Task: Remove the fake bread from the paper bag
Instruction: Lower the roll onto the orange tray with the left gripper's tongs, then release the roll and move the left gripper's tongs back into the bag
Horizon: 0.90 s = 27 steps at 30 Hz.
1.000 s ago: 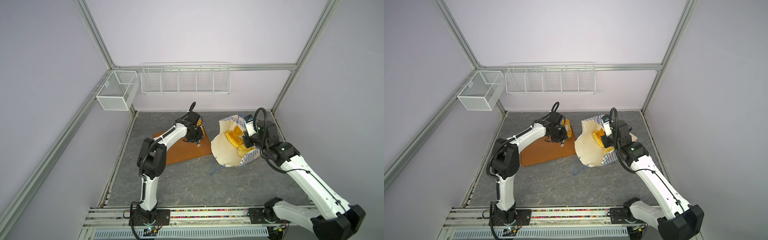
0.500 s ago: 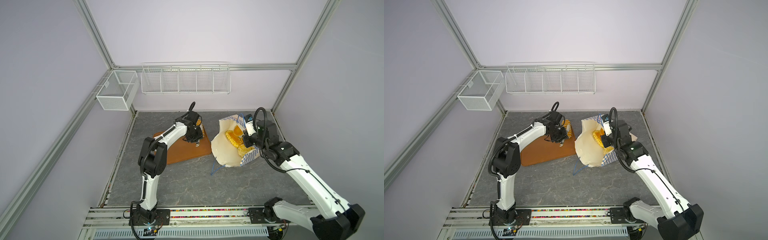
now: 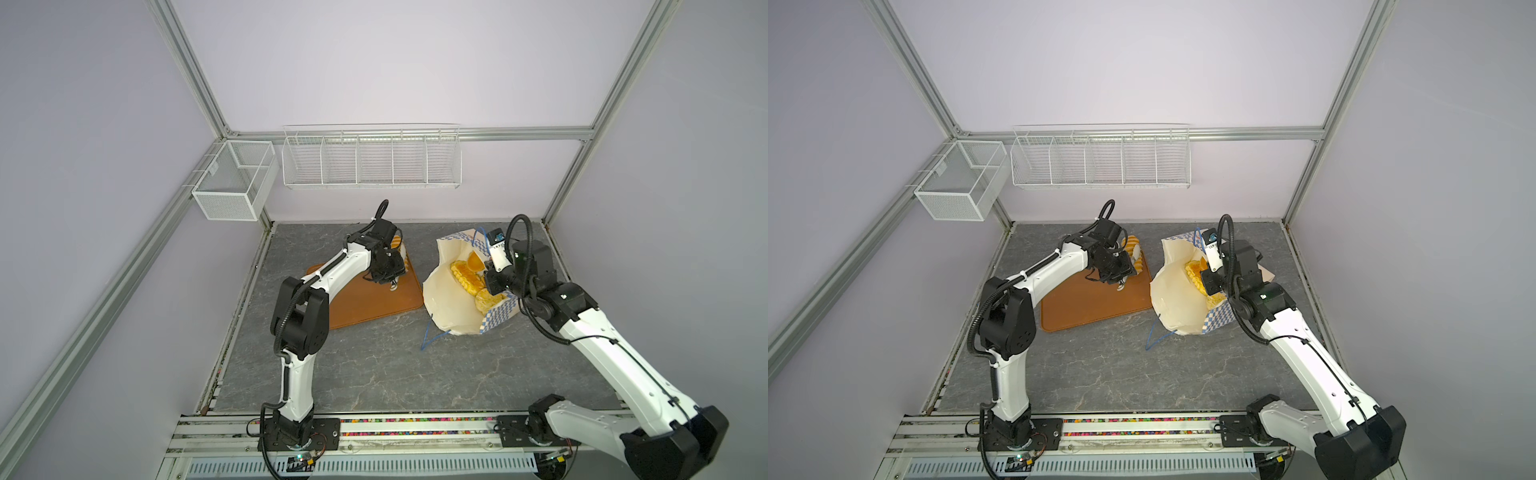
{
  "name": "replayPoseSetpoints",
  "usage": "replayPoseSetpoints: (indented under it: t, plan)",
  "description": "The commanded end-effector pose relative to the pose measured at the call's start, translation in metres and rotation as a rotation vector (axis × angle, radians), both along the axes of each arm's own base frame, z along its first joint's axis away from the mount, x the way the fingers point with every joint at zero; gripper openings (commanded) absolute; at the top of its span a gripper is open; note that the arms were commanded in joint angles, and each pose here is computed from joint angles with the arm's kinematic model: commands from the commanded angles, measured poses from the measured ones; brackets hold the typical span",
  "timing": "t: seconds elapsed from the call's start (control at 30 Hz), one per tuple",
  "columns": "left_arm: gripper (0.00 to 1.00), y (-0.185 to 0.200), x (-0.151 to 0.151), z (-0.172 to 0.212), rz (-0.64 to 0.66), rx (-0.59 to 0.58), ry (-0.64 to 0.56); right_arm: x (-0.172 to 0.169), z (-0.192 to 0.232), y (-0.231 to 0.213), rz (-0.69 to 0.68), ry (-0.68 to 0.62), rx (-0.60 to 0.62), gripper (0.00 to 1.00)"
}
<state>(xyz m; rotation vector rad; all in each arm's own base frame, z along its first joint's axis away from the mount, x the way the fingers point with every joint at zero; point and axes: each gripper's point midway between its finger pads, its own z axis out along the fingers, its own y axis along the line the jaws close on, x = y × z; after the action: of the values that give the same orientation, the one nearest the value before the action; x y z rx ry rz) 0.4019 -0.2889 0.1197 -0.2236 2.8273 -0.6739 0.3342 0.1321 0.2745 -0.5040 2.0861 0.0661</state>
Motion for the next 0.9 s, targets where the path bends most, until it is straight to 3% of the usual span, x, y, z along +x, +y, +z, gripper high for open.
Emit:
replayPoseSetpoints:
  t: [0.0, 0.23, 0.43, 0.53, 0.67, 0.87]
  plan:
    - [0.48, 0.005, -0.001, 0.021, -0.001, -0.019, -0.044, 0.001, -0.007, 0.000, 0.009, 0.022, -0.009, 0.07]
    - [0.48, 0.010, -0.006, 0.015, 0.007, -0.022, -0.030, -0.001, -0.006, -0.001, 0.010, 0.023, -0.006, 0.07]
    - [0.47, 0.024, -0.010, 0.037, 0.004, 0.021, -0.096, -0.002, -0.005, -0.002, 0.007, 0.022, -0.007, 0.07]
    - [0.38, 0.035, -0.017, 0.053, -0.025, 0.054, -0.152, -0.005, -0.005, 0.001, 0.032, 0.021, -0.012, 0.07]
    - [0.28, 0.046, -0.032, 0.085, -0.131, 0.077, -0.275, -0.013, -0.009, 0.007, 0.096, 0.013, -0.010, 0.07]
    - [0.27, 0.047, -0.076, 0.132, -0.362, 0.143, -0.443, -0.022, -0.005, 0.003, 0.085, -0.021, 0.021, 0.07]
